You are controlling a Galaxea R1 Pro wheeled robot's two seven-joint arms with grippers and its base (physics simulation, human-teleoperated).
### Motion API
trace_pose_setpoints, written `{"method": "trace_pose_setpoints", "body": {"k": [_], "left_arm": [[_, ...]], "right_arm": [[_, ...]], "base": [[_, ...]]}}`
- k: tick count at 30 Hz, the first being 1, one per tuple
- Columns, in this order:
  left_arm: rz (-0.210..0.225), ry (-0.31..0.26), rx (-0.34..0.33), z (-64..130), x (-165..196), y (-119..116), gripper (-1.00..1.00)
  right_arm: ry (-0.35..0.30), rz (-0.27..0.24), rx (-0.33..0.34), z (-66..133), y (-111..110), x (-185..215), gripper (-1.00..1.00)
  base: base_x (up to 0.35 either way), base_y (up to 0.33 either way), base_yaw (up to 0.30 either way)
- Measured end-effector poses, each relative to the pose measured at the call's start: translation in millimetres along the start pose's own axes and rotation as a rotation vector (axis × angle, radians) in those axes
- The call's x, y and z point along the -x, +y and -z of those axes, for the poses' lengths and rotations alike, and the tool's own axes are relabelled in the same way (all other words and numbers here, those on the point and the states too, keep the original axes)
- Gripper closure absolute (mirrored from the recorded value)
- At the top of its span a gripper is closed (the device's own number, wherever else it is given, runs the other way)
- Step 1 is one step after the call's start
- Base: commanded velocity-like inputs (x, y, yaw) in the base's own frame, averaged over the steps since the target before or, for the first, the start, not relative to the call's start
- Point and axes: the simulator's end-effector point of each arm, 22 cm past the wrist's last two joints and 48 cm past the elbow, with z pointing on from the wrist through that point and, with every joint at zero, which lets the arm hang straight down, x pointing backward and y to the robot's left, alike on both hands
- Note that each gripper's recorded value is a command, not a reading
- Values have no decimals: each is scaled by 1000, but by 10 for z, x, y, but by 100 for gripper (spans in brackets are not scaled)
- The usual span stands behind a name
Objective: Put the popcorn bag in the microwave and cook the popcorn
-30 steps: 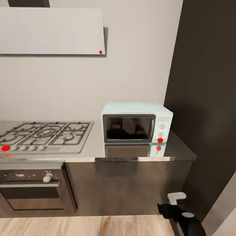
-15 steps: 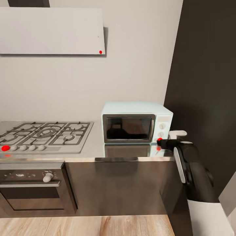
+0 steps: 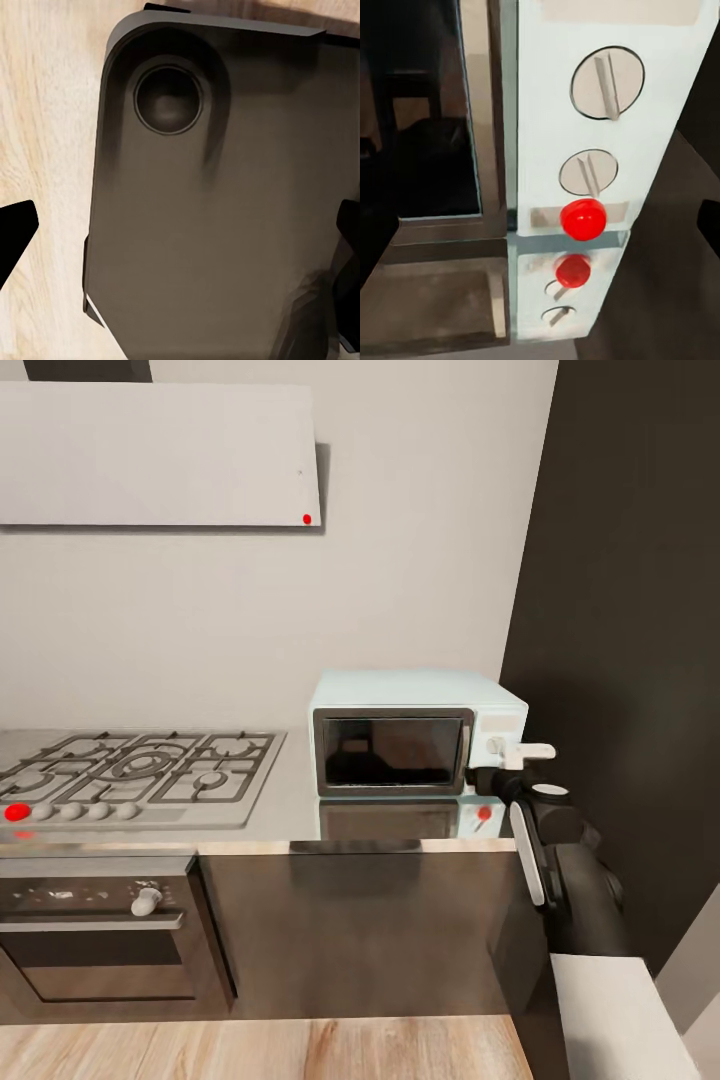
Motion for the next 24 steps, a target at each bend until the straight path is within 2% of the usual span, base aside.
{"method": "trace_pose_setpoints", "body": {"k": [2,5,10,19,24], "left_arm": [[0,0,0,0,0,-2,-100],[0,0,0,0,0,-2,-100],[-2,-1,-2,0,4,-6,-100],[-4,-1,-5,0,7,-13,-100],[-4,0,-5,0,3,-13,-100]], "right_arm": [[-7,-20,19,16,171,18,-100],[-50,-31,5,4,173,97,-100],[-34,-28,6,-65,207,-5,-100],[-167,-46,47,-258,462,-71,-100],[-180,-45,42,-249,449,-39,-100]], "base": [[0,0,0],[0,0,0],[0,0,0],[0,0,0],[64,0,0]]}}
